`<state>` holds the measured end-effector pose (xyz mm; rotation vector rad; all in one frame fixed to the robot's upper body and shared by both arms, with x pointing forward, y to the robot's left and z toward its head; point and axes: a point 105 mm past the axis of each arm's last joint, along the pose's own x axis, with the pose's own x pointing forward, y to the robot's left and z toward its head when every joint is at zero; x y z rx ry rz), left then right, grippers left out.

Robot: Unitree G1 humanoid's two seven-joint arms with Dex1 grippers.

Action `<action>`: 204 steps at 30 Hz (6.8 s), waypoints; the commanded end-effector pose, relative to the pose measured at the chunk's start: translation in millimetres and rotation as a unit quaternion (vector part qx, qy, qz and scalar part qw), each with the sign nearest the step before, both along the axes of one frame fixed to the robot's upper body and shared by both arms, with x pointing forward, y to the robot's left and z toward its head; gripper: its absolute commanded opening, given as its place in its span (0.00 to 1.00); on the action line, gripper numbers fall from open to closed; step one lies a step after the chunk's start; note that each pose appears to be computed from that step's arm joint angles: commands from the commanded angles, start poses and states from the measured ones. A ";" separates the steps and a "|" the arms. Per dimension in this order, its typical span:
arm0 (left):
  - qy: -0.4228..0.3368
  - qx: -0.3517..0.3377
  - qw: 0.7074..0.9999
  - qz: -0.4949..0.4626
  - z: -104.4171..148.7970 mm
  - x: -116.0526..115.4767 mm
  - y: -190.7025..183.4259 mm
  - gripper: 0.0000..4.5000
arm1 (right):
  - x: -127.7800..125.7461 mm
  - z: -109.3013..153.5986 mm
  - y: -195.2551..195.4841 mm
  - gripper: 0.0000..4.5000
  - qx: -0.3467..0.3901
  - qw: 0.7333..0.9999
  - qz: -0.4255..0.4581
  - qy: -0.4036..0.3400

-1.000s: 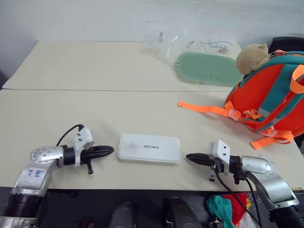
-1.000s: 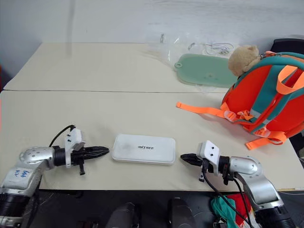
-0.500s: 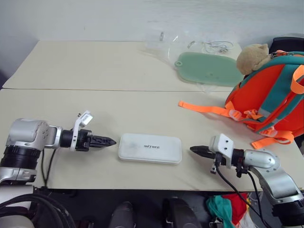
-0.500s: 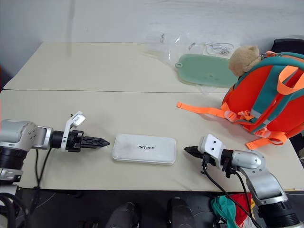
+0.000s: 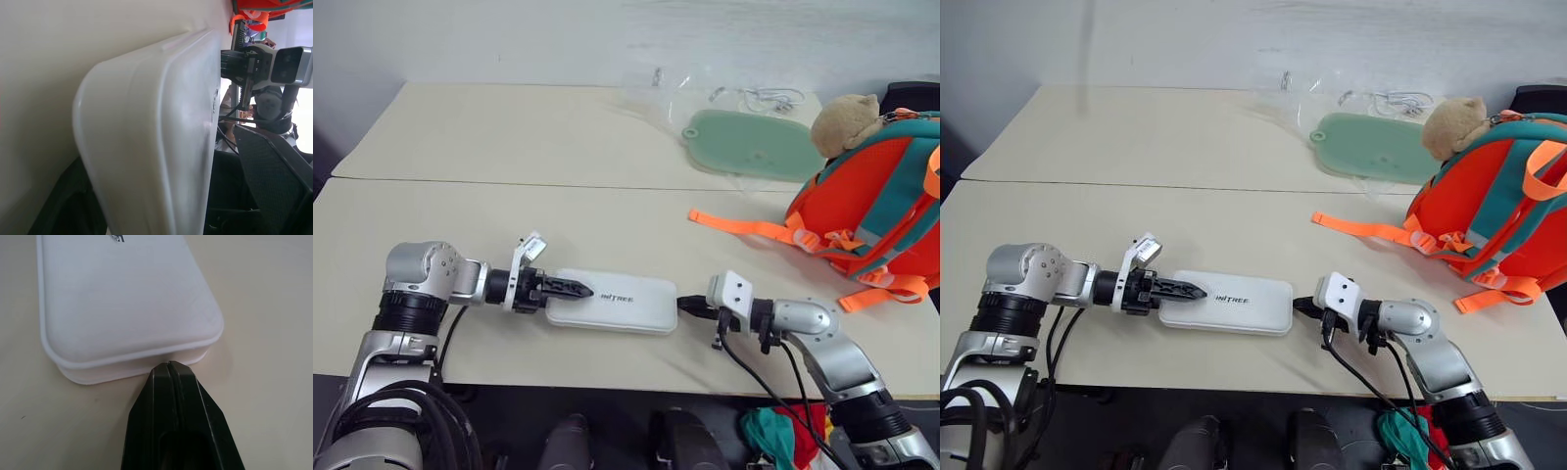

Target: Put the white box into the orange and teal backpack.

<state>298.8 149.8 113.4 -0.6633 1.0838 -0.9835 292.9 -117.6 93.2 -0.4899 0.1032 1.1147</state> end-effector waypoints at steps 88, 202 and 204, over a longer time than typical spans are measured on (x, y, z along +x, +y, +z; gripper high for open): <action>-0.563 -0.111 0.810 0.118 128.8 -14.8 55.4 0.29 | -38.9 130.1 11.2 0.00 0.273 0.951 0.130 0.071; -0.651 -0.202 0.716 -0.154 163.1 -6.9 -76.7 0.47 | -25.3 113.7 1.8 0.00 0.232 0.964 0.104 0.072; -0.648 -0.182 0.725 -0.148 156.2 -1.8 -73.3 0.35 | -24.3 113.4 1.4 0.00 0.233 0.965 0.101 0.070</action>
